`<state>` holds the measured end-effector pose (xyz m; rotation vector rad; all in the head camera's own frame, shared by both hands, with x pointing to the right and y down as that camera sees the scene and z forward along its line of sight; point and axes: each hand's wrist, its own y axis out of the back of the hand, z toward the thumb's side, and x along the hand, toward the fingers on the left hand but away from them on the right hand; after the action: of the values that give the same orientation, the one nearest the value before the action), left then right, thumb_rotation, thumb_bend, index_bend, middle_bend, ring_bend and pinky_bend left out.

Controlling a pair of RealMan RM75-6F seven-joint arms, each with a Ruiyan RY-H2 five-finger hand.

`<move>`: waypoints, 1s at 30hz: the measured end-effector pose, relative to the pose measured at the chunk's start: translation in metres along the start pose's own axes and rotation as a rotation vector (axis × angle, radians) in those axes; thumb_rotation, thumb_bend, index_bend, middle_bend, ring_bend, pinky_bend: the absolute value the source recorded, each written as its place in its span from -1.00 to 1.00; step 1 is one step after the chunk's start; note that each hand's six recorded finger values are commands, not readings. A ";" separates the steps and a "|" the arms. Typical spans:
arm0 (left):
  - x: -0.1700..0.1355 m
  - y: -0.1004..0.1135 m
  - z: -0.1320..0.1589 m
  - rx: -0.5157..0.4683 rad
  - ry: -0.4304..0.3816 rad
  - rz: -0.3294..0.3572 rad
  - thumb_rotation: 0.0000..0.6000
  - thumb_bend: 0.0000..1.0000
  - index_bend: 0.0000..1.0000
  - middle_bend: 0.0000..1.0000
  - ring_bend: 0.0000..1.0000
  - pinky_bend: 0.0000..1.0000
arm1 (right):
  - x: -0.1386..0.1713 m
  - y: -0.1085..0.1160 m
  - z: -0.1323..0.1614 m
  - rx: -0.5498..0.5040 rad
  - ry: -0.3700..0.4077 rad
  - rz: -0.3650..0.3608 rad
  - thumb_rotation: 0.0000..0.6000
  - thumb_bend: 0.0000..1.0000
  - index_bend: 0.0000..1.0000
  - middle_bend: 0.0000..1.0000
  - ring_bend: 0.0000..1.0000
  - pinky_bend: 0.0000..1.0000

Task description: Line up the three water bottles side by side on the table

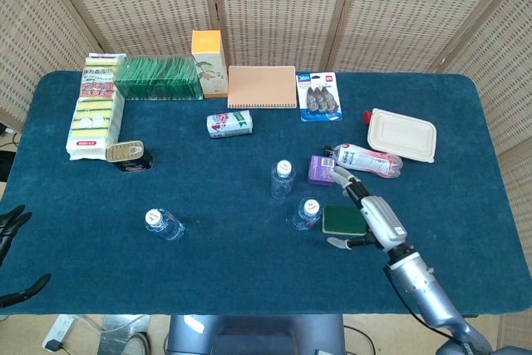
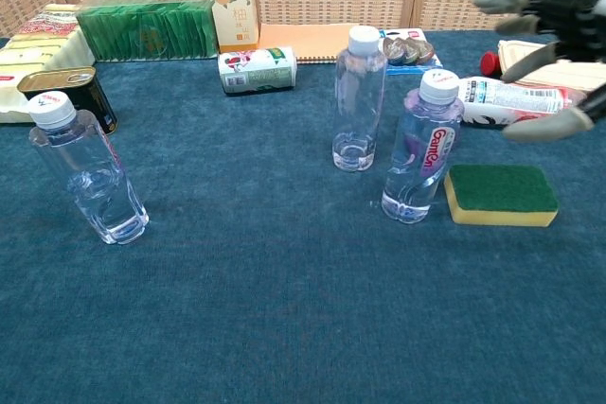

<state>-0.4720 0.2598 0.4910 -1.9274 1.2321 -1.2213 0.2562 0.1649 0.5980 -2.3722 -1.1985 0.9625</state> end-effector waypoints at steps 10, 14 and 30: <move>0.023 0.003 0.001 -0.145 -0.078 -0.033 1.00 -0.55 -1.00 -1.00 -1.00 -1.00 | 0.097 0.040 -0.016 0.113 -0.130 -0.007 1.00 -1.00 -0.95 -0.98 -0.90 -0.57; 0.038 0.005 0.005 -0.182 -0.114 -0.062 1.00 -0.55 -1.00 -1.00 -1.00 -1.00 | 0.126 0.044 -0.023 0.150 -0.181 -0.025 1.00 -1.00 -0.95 -0.98 -0.90 -0.57; 0.110 0.005 0.058 -0.268 -0.225 -0.219 1.00 -0.53 -1.00 -1.00 -1.00 -1.00 | 0.161 0.050 -0.030 0.201 -0.203 -0.088 1.00 -1.00 -0.95 -0.97 -0.90 -0.57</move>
<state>-0.4030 0.1574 0.5050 -2.3757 1.1348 -0.9435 0.3745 0.2644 0.5241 -2.0888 -1.2026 1.2546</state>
